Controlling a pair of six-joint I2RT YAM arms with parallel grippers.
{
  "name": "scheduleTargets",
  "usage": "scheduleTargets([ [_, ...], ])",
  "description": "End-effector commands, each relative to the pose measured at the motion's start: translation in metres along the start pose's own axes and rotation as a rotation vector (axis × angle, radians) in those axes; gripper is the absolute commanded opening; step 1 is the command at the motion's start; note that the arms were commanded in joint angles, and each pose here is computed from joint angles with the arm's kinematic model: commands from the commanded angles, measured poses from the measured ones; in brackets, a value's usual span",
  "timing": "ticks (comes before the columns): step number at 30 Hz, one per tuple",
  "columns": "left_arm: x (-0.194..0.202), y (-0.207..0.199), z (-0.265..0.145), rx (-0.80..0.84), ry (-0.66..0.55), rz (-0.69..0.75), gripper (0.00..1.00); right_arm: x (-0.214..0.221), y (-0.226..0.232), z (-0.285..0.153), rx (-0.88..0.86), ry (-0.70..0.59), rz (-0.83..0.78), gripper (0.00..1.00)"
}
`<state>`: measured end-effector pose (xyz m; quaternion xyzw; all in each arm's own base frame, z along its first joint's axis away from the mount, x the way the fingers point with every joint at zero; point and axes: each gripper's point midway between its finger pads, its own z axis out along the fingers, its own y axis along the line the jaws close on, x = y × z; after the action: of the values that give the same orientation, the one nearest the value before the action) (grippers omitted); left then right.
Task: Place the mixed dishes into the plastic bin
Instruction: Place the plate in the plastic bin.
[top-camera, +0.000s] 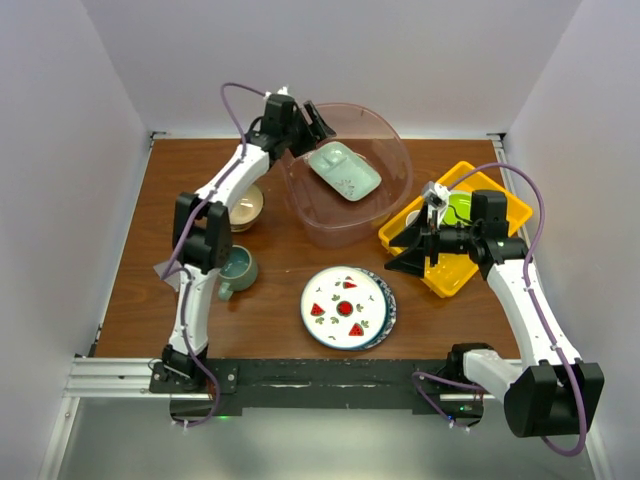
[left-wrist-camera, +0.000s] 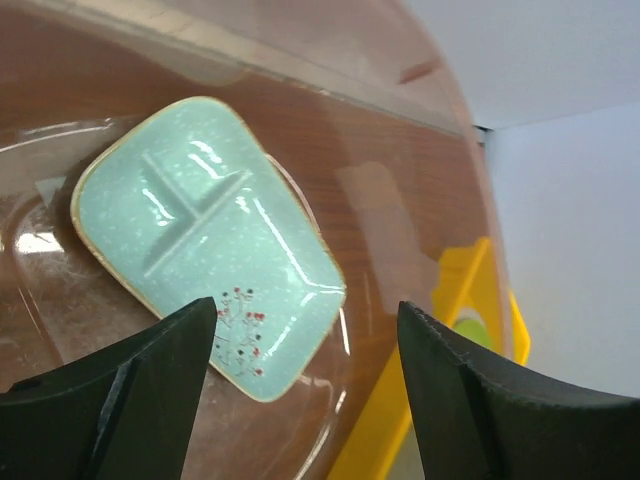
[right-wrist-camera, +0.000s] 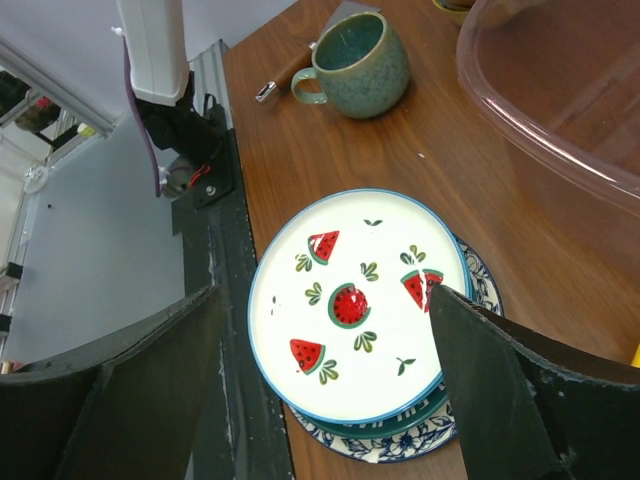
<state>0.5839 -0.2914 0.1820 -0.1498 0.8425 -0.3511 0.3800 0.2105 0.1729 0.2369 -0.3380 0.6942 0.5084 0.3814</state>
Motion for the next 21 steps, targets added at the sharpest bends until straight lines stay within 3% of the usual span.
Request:
scheduleTargets([
  [1,-0.047,-0.075,-0.072,0.181,-0.114,0.15,0.79,-0.014,0.006,-0.005,0.001,-0.019,-0.095,0.92],
  [5,-0.05,-0.087,-0.11,0.222,-0.154,0.234,0.83,-0.013,0.006,-0.005,0.003,-0.011,-0.136,0.98],
  [10,-0.058,-0.104,-0.188,0.279,-0.274,0.347,0.91,-0.009,0.008,-0.007,-0.008,0.006,-0.176,0.98],
  [15,-0.045,-0.091,-0.253,0.277,-0.364,0.446,0.99,-0.005,0.008,-0.008,-0.013,0.022,-0.213,0.98],
  [21,-0.019,-0.063,-0.324,0.268,-0.471,0.529,1.0,-0.005,0.009,-0.011,0.005,0.047,-0.27,0.98],
])
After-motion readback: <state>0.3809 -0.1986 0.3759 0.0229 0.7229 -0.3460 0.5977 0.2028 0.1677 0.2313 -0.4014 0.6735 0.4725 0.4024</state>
